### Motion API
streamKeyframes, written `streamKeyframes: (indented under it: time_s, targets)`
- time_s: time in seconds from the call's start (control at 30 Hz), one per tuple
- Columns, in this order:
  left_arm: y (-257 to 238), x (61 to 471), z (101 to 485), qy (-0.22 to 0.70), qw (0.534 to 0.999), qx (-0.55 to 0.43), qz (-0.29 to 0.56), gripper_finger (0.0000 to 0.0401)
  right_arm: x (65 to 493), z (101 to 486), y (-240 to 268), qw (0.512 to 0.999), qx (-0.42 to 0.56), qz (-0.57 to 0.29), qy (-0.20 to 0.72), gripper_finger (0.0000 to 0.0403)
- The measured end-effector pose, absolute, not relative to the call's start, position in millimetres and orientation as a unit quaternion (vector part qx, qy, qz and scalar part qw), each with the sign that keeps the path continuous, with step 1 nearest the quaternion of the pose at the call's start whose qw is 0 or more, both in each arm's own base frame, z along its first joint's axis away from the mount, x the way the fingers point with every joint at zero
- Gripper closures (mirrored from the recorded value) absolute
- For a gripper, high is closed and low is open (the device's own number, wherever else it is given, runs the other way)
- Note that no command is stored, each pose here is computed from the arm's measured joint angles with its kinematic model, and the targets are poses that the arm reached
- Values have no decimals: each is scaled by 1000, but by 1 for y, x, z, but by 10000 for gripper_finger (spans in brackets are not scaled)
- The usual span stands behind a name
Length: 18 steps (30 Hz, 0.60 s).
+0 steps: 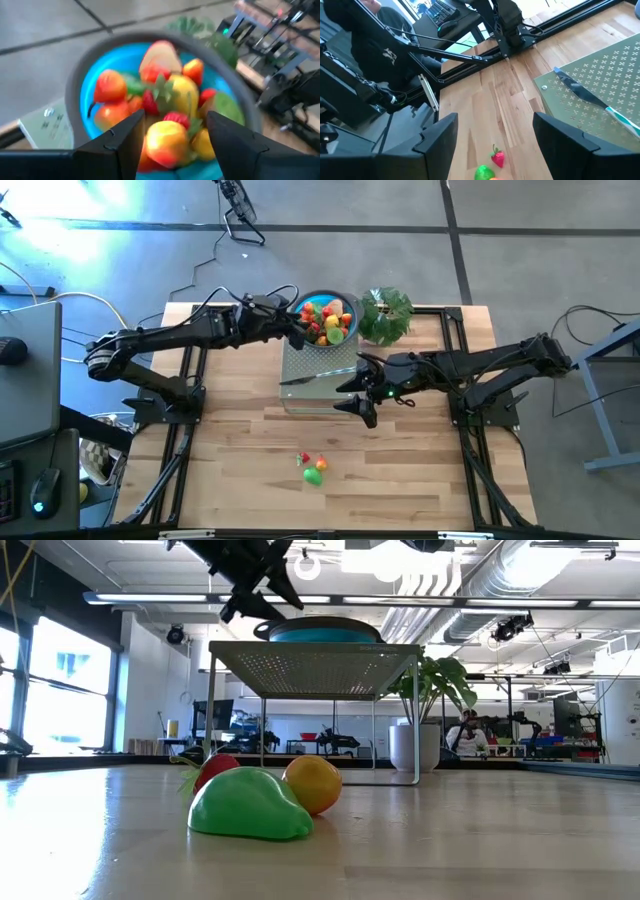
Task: Pick & Place Fruit
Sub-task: Put the red strawberry in the blue bowl on the shelf
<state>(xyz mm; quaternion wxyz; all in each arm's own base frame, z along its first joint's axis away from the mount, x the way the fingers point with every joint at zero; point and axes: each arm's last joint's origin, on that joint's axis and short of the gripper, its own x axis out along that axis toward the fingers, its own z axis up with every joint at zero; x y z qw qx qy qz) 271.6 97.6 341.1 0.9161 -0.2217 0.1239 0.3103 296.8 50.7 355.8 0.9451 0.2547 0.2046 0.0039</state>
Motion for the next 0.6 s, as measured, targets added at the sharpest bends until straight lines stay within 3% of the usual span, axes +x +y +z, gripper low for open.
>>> streamKeyframes:
  time_s: [0.23, 0.6]
  targets:
    - [93, 264, 348, 117, 917, -231, 303, 186, 297, 356, 51, 945, 254, 4, 205, 152]
    - [24, 234, 373, 136, 948, -220, 185, 260, 297, 356, 51, 945, 254, 4, 204, 152]
